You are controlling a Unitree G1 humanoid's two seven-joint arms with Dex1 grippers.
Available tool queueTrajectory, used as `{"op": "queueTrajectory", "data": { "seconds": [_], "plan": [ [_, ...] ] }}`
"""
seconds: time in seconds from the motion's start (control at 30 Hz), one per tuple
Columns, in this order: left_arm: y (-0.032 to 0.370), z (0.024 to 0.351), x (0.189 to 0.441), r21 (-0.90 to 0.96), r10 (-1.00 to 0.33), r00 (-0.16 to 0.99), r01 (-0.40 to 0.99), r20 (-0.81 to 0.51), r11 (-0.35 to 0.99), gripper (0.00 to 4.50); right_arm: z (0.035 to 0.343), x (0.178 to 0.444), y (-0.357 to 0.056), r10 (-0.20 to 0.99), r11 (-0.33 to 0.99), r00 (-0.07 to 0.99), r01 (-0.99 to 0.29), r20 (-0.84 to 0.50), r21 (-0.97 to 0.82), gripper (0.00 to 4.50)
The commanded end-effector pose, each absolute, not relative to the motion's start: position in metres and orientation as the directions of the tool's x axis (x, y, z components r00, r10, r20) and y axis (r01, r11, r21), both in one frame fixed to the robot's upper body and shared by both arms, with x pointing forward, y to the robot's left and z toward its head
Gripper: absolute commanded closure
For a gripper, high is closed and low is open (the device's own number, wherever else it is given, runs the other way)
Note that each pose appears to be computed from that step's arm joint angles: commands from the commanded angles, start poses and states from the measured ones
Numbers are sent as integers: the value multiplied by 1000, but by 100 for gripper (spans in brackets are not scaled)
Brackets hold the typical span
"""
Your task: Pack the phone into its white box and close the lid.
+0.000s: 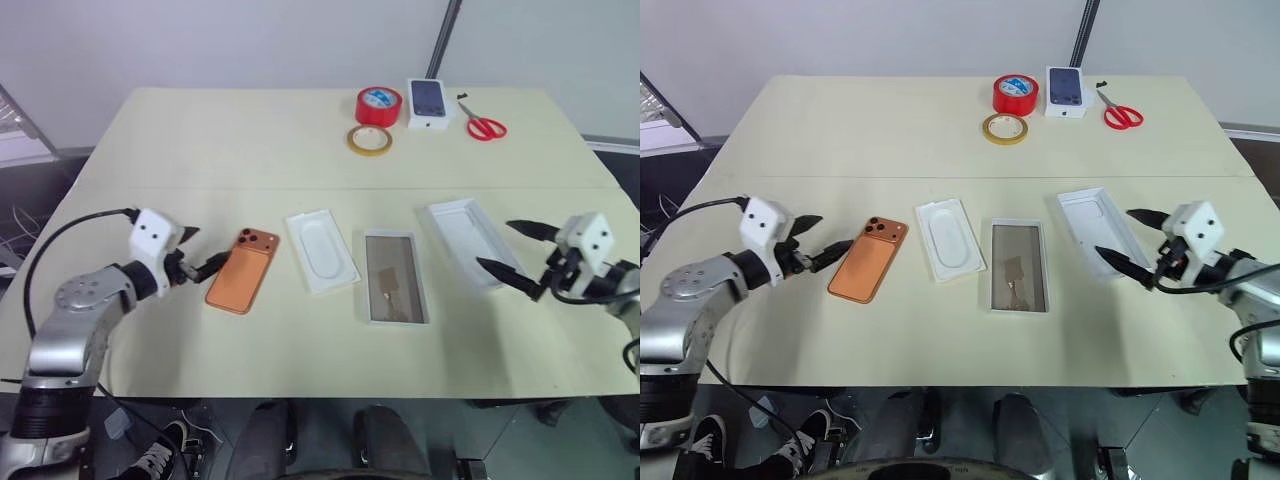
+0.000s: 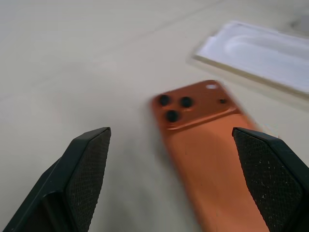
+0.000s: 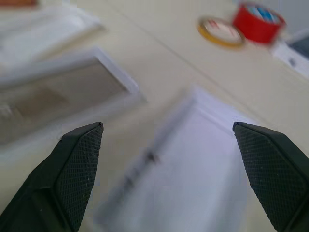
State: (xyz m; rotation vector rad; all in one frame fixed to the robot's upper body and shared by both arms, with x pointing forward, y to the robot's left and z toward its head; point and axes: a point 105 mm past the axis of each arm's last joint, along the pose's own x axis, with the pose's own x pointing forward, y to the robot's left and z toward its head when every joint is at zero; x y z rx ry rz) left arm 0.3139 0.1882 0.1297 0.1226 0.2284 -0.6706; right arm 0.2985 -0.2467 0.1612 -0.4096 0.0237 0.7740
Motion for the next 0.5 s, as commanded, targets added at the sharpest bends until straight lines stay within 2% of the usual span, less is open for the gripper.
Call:
{"op": "queueTrajectory", "data": {
  "seconds": [0.03,0.2,0.37,0.5],
  "plan": [
    [149,128,308,-145,-684,685,672,-251,727,28,170,294,-202,780,523,609,-760,-142,-386,2],
    [122,127,304,-289,-723,644,663,-249,691,28,166,299,-189,795,508,591,-771,-136,-383,2],
    [114,114,308,-416,-681,656,548,-324,726,28,161,302,-194,784,517,603,-764,-144,-386,2],
    [103,104,312,-508,-683,653,487,-328,710,28,159,304,-196,781,521,608,-759,-141,-390,2]
  ]
}}
